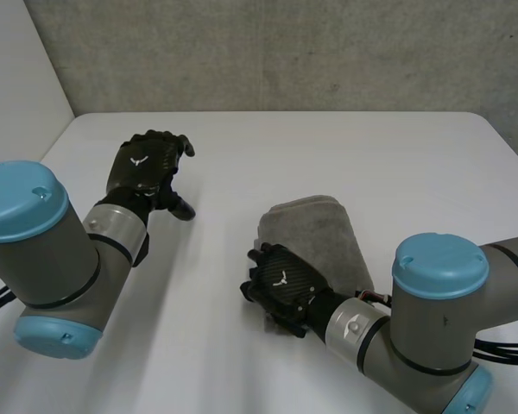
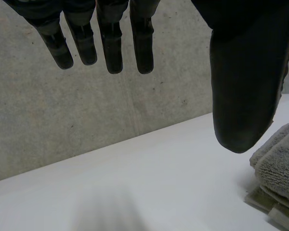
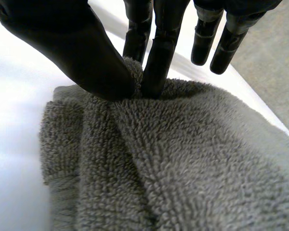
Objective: Fold the towel.
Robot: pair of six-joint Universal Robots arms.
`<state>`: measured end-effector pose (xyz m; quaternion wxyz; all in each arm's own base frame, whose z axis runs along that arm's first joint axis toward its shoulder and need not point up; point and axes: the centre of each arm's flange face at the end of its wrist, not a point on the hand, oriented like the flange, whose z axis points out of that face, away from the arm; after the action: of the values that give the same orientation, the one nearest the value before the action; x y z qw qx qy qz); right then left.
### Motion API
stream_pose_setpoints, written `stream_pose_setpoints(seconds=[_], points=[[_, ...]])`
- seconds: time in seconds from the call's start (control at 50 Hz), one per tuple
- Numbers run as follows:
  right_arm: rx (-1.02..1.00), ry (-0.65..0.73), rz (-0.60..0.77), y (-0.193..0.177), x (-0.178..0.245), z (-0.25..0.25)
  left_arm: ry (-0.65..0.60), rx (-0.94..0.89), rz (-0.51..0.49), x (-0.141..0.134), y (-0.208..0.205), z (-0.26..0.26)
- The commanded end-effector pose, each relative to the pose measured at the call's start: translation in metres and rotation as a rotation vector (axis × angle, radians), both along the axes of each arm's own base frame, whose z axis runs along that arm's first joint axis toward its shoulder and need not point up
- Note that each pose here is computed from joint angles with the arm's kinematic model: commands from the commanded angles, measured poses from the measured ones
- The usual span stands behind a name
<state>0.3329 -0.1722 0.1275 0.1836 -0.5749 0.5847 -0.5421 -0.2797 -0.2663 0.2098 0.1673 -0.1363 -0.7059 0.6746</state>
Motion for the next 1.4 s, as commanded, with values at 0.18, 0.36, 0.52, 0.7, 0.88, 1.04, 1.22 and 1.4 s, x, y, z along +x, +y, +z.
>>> stream_pose_setpoints(seconds=[0.18,0.36,0.52,0.7,0.88,1.04,1.22,1.4], points=[[-0.042,-0.051,-0.054,-0.014,-0.024,0.052,0.029,-0.057,0.003,-0.006,-0.013,0.017],[-0.025,-0.119,-0.271,-0.06,-0.064,0.087,0.054,-0.084,-0.069,-0.038,-0.011,0.027],[0.225,-0.331,-0.489,-0.102,-0.089,0.091,0.011,0.043,-0.179,-0.076,0.014,0.0],[0.451,-0.4,-0.658,-0.128,-0.104,0.049,-0.038,0.158,-0.252,-0.1,0.038,-0.05],[0.527,-0.353,-0.67,-0.126,-0.094,0.018,-0.091,0.243,-0.244,-0.094,0.046,-0.084],[0.571,-0.353,-0.662,-0.119,-0.085,0.01,-0.138,0.301,-0.249,-0.084,0.066,-0.103],[0.554,-0.286,-0.599,-0.104,-0.065,-0.002,-0.162,0.276,-0.121,-0.07,0.064,-0.099],[0.484,-0.242,-0.63,-0.105,-0.067,-0.002,-0.138,0.246,-0.117,-0.07,0.063,-0.083]])
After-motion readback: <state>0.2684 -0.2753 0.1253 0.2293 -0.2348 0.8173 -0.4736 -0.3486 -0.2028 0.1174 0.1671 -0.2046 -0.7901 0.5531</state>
